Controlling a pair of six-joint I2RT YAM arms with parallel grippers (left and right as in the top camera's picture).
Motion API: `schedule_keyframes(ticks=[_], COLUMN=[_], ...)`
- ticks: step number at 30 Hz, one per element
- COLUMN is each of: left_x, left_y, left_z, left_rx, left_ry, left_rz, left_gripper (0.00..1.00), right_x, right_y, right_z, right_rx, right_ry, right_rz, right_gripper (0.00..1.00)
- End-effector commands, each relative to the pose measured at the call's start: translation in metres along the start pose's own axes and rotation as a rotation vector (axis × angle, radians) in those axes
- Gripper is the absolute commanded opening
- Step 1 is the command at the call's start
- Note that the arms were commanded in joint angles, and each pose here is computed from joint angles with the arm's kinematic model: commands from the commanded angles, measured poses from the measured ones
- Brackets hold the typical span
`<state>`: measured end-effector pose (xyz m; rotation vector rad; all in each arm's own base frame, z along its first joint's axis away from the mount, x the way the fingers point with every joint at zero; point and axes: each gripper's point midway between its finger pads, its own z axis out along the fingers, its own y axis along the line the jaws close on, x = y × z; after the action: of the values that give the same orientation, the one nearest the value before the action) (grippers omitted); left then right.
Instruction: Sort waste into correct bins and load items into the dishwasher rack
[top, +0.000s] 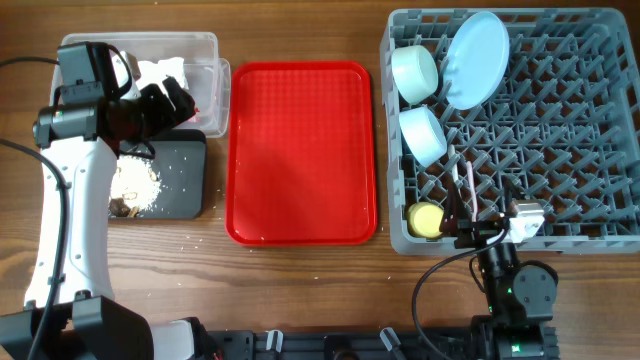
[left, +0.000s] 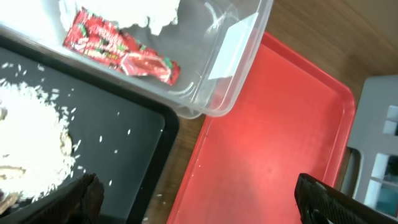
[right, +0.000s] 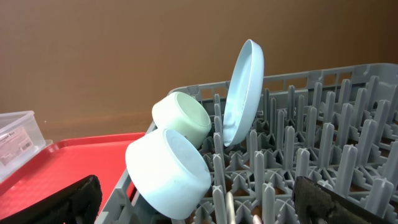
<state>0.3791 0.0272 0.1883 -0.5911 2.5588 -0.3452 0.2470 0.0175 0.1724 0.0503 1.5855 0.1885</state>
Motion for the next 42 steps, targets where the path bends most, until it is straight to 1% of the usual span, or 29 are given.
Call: schedule_keyframes(ticks=[1,3,6,10,13,15,19,22,35,39,42], left_x=[-0.007,-0.014,-0.015,0.010,0.038,0.054,0.084,0.097,0.115,0.117,0.127], left_y=[-0.007,-0.015,-0.023,-0.022,-0.013,-0.005,0.009,0.015,0.031,0.034,0.040], left_z=[-0.033,-0.052,-0.073,-0.082,-0.085,-0.082,-0.077,-0.075,-0.062,-0.056,-0.039], left_rx=[-0.059,-0.056,0.022,0.148,0.230,0.253,0.277,0.291,0.303,0.287,0.257], left_ry=[-0.127,-0.248,-0.402,-0.605,-0.771,-0.820,-0.880,-0.919,-1.024,-1.008,-0.929], left_rz=[0.067,0.101,0.123,0.161,0.186,0.194,0.203,0.208,0.204,0.201,0.194], left_gripper=[1.00,1.00,1.00,1.00,1.00,1.00,1.00,1.00,1.00,1.00,1.00], right_x=[-0.003,-0.003,-0.003,-0.003,-0.003,-0.003,-0.003,-0.003,-0.003,-0.003,-0.003], right_y=[0.004,0.003,0.004,0.003,0.004,0.004,0.004,0.004,0.003,0.004,0.004], right_z=[-0.001,-0.001,-0.001,-0.001,-0.001,-0.001,-0.001,-0.001,-0.001,-0.001,-0.001], right_rx=[-0.019,-0.019,-0.019,-0.019,-0.019,-0.019,-0.019,-0.019,-0.019,-0.019,-0.019], right_ry=[-0.014,-0.014,-0.014,-0.014,-0.014,-0.014,-0.014,-0.014,-0.014,-0.014,-0.014], right_rz=[-0.019,-0.019,-0.019,-0.019,-0.019,-0.019,-0.019,-0.019,-0.019,-0.019,-0.019], right_gripper=[1.00,1.00,1.00,1.00,1.00,1.00,1.00,1.00,1.00,1.00,1.00])
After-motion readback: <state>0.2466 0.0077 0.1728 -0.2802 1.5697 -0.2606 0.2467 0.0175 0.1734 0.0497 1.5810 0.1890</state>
